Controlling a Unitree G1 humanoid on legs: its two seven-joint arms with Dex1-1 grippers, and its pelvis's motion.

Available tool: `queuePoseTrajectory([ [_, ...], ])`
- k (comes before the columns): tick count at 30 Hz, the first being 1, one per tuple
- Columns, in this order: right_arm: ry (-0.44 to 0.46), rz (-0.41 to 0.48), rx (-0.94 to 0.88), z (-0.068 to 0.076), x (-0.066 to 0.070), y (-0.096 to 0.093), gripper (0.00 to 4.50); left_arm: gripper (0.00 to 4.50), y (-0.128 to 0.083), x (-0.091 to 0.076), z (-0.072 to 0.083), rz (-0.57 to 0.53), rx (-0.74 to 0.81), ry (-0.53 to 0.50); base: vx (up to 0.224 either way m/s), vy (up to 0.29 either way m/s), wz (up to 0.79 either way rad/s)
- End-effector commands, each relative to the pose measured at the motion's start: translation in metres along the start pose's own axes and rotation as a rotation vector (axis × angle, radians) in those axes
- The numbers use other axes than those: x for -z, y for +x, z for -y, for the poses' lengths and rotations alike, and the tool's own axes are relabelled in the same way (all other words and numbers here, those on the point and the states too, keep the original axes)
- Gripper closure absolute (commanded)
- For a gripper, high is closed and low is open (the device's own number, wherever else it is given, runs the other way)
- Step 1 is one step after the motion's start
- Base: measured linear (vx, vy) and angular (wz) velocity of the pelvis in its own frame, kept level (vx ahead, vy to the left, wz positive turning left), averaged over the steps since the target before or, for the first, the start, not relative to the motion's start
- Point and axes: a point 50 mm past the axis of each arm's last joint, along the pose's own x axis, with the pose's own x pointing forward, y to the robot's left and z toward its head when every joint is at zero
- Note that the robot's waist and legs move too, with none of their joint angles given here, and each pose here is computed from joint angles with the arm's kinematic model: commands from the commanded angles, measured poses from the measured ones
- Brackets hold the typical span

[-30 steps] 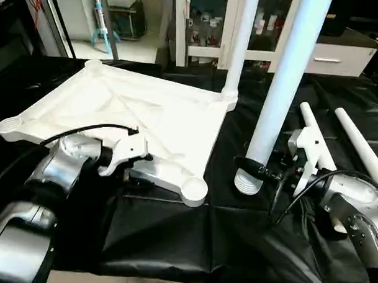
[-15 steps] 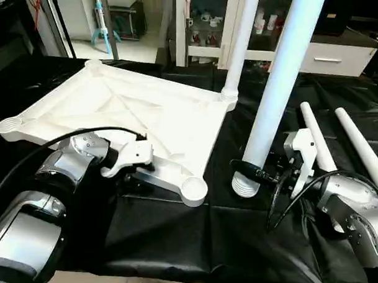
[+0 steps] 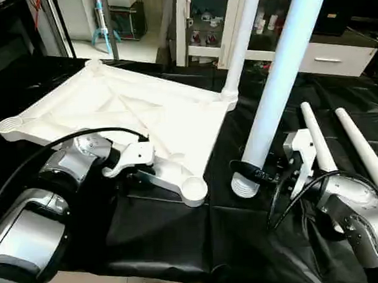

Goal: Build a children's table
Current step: Pick table leg

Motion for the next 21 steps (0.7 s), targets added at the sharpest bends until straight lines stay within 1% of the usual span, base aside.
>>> queuePoseTrajectory([
  [1, -0.026, 0.02, 0.005, 0.001, -0.005, -0.001, 2.64, 3.16, 0.003, 0.001, 0.002, -0.017, 0.012, 0.007, 0.0, 0.0, 0.0],
  [3, -0.026, 0.021, 0.007, 0.001, -0.005, -0.001, 2.64, 3.31, 0.005, 0.002, 0.004, -0.027, 0.014, 0.007, 0.0, 0.0, 0.0],
  [5, -0.025, 0.022, 0.009, 0.002, -0.005, -0.001, 2.64, 3.48, 0.007, 0.004, 0.005, -0.034, 0.009, -0.016, 0.0, 0.0, 0.0],
  [8, -0.021, 0.031, 0.015, 0.002, -0.006, -0.001, 2.64, 3.58, 0.013, 0.005, 0.008, -0.011, -0.019, -0.127, 0.0, 0.0, 0.0],
  [11, -0.017, 0.033, 0.017, 0.001, -0.005, 0.0, 2.64, 3.7, 0.021, 0.0, 0.012, 0.056, -0.052, -0.235, 0.0, 0.0, 0.0],
  [12, -0.014, 0.033, 0.019, 0.0, -0.005, 0.0, 2.64, 3.76, 0.028, -0.004, 0.017, 0.082, -0.062, -0.278, 0.0, 0.0, 0.0],
  [13, -0.012, 0.033, 0.021, 0.0, -0.004, 0.0, 2.64, 3.88, 0.03, -0.005, 0.018, 0.091, -0.073, -0.294, 0.0, 0.0, 0.0],
  [15, -0.009, 0.034, 0.024, 0.001, -0.004, 0.0, 2.64, 3.96, 0.034, -0.007, 0.02, 0.106, -0.088, -0.315, 0.0, 0.0, 0.0],
  [18, -0.002, 0.036, 0.066, 0.005, -0.004, 0.001, 2.64, 4.08, 0.043, -0.026, 0.033, 0.198, -0.064, -0.285, 0.0, 0.0, 0.0],
  [19, -0.002, 0.033, 0.088, 0.008, -0.004, 0.002, 2.64, 4.14, 0.044, -0.029, 0.035, 0.212, -0.061, -0.266, 0.0, 0.0, 0.0],
  [20, 0.001, 0.032, 0.117, 0.011, -0.003, 0.002, 2.64, 4.19, 0.045, -0.036, 0.04, 0.244, -0.049, -0.22, 0.0, 0.0, 0.0],
  [21, 0.002, 0.032, 0.125, 0.011, -0.003, 0.002, 2.64, 4.25, 0.046, -0.038, 0.041, 0.254, -0.044, -0.206, 0.0, 0.0, 0.0],
])
